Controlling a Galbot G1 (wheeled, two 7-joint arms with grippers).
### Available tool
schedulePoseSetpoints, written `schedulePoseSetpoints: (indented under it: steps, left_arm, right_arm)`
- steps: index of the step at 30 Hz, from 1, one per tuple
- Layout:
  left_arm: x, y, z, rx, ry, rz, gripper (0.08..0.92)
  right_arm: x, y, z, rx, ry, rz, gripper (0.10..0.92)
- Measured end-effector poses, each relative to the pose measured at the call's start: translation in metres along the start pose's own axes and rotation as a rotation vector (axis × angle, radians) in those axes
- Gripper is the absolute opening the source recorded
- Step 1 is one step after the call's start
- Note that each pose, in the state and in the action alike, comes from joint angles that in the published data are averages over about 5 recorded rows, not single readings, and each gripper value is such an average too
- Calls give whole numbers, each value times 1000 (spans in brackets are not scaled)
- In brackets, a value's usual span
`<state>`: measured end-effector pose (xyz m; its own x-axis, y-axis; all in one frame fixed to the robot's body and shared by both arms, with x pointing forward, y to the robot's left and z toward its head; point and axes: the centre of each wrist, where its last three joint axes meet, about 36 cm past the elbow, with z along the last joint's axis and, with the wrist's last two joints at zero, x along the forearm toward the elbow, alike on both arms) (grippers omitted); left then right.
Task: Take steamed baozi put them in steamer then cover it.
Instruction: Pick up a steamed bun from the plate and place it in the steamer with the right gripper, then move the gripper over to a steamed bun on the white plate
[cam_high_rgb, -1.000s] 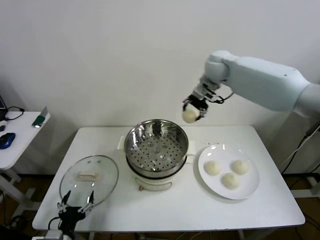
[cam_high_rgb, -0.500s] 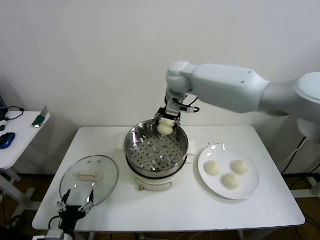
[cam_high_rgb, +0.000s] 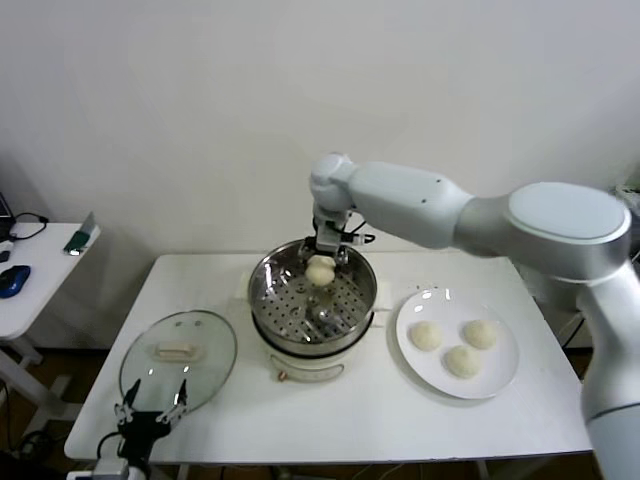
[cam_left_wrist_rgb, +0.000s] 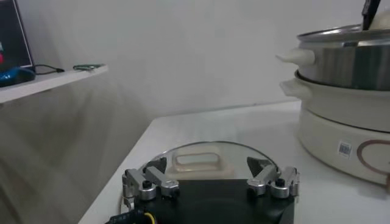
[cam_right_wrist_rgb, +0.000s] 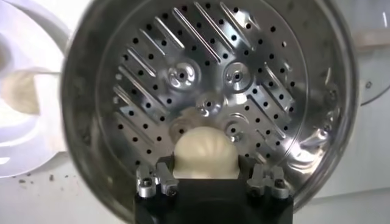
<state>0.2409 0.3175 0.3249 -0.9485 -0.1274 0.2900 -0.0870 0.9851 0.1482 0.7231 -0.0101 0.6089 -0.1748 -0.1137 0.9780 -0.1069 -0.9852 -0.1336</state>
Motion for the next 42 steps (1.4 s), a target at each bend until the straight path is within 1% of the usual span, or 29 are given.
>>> schedulePoseSetpoints:
  steps: [7,12,14,16,19,22,26,31,36,39,42]
  left_arm:
    - [0,-1,1,-5,-1,3,823]
    - [-1,-2,1,-5,-1,4,823]
    - [-1,-2,0,-4,-1,4,823]
    - [-1,-2,0,-4,-1,4,823]
    - [-1,-2,0,-4,0,4,823]
    - [-1,-2,0,-5,1,3,823]
    - [-1,-1,0,-6,0,1,823]
    - [-2,1,-1,-10,-2,1,823]
    - [-4,2,-3,-15,-6,5,823]
    - [-6,3,-4,-16,-9,6,823]
    - [-7,4,-5,-17,-12,5,823]
  right_arm:
    - [-20,-8,5,-4,-10,5,687]
    - [-26,-12,8,-3,-17,11,687]
    - [-26,-13,9,0,-19,16,713]
    - [-24,-12,11,0,-22,19,759]
    - [-16,-11,17,-5,-21,22,811]
    - [3,-7,25,-26,-18,28,821]
    - [39,7,40,-101,-19,49,823]
    - [87,46,55,-286,-37,86,823]
    - [123,114,62,-554,-45,109,823]
    - [129,159,57,-726,-55,111,823]
    - [121,201,44,-893,-76,106,823]
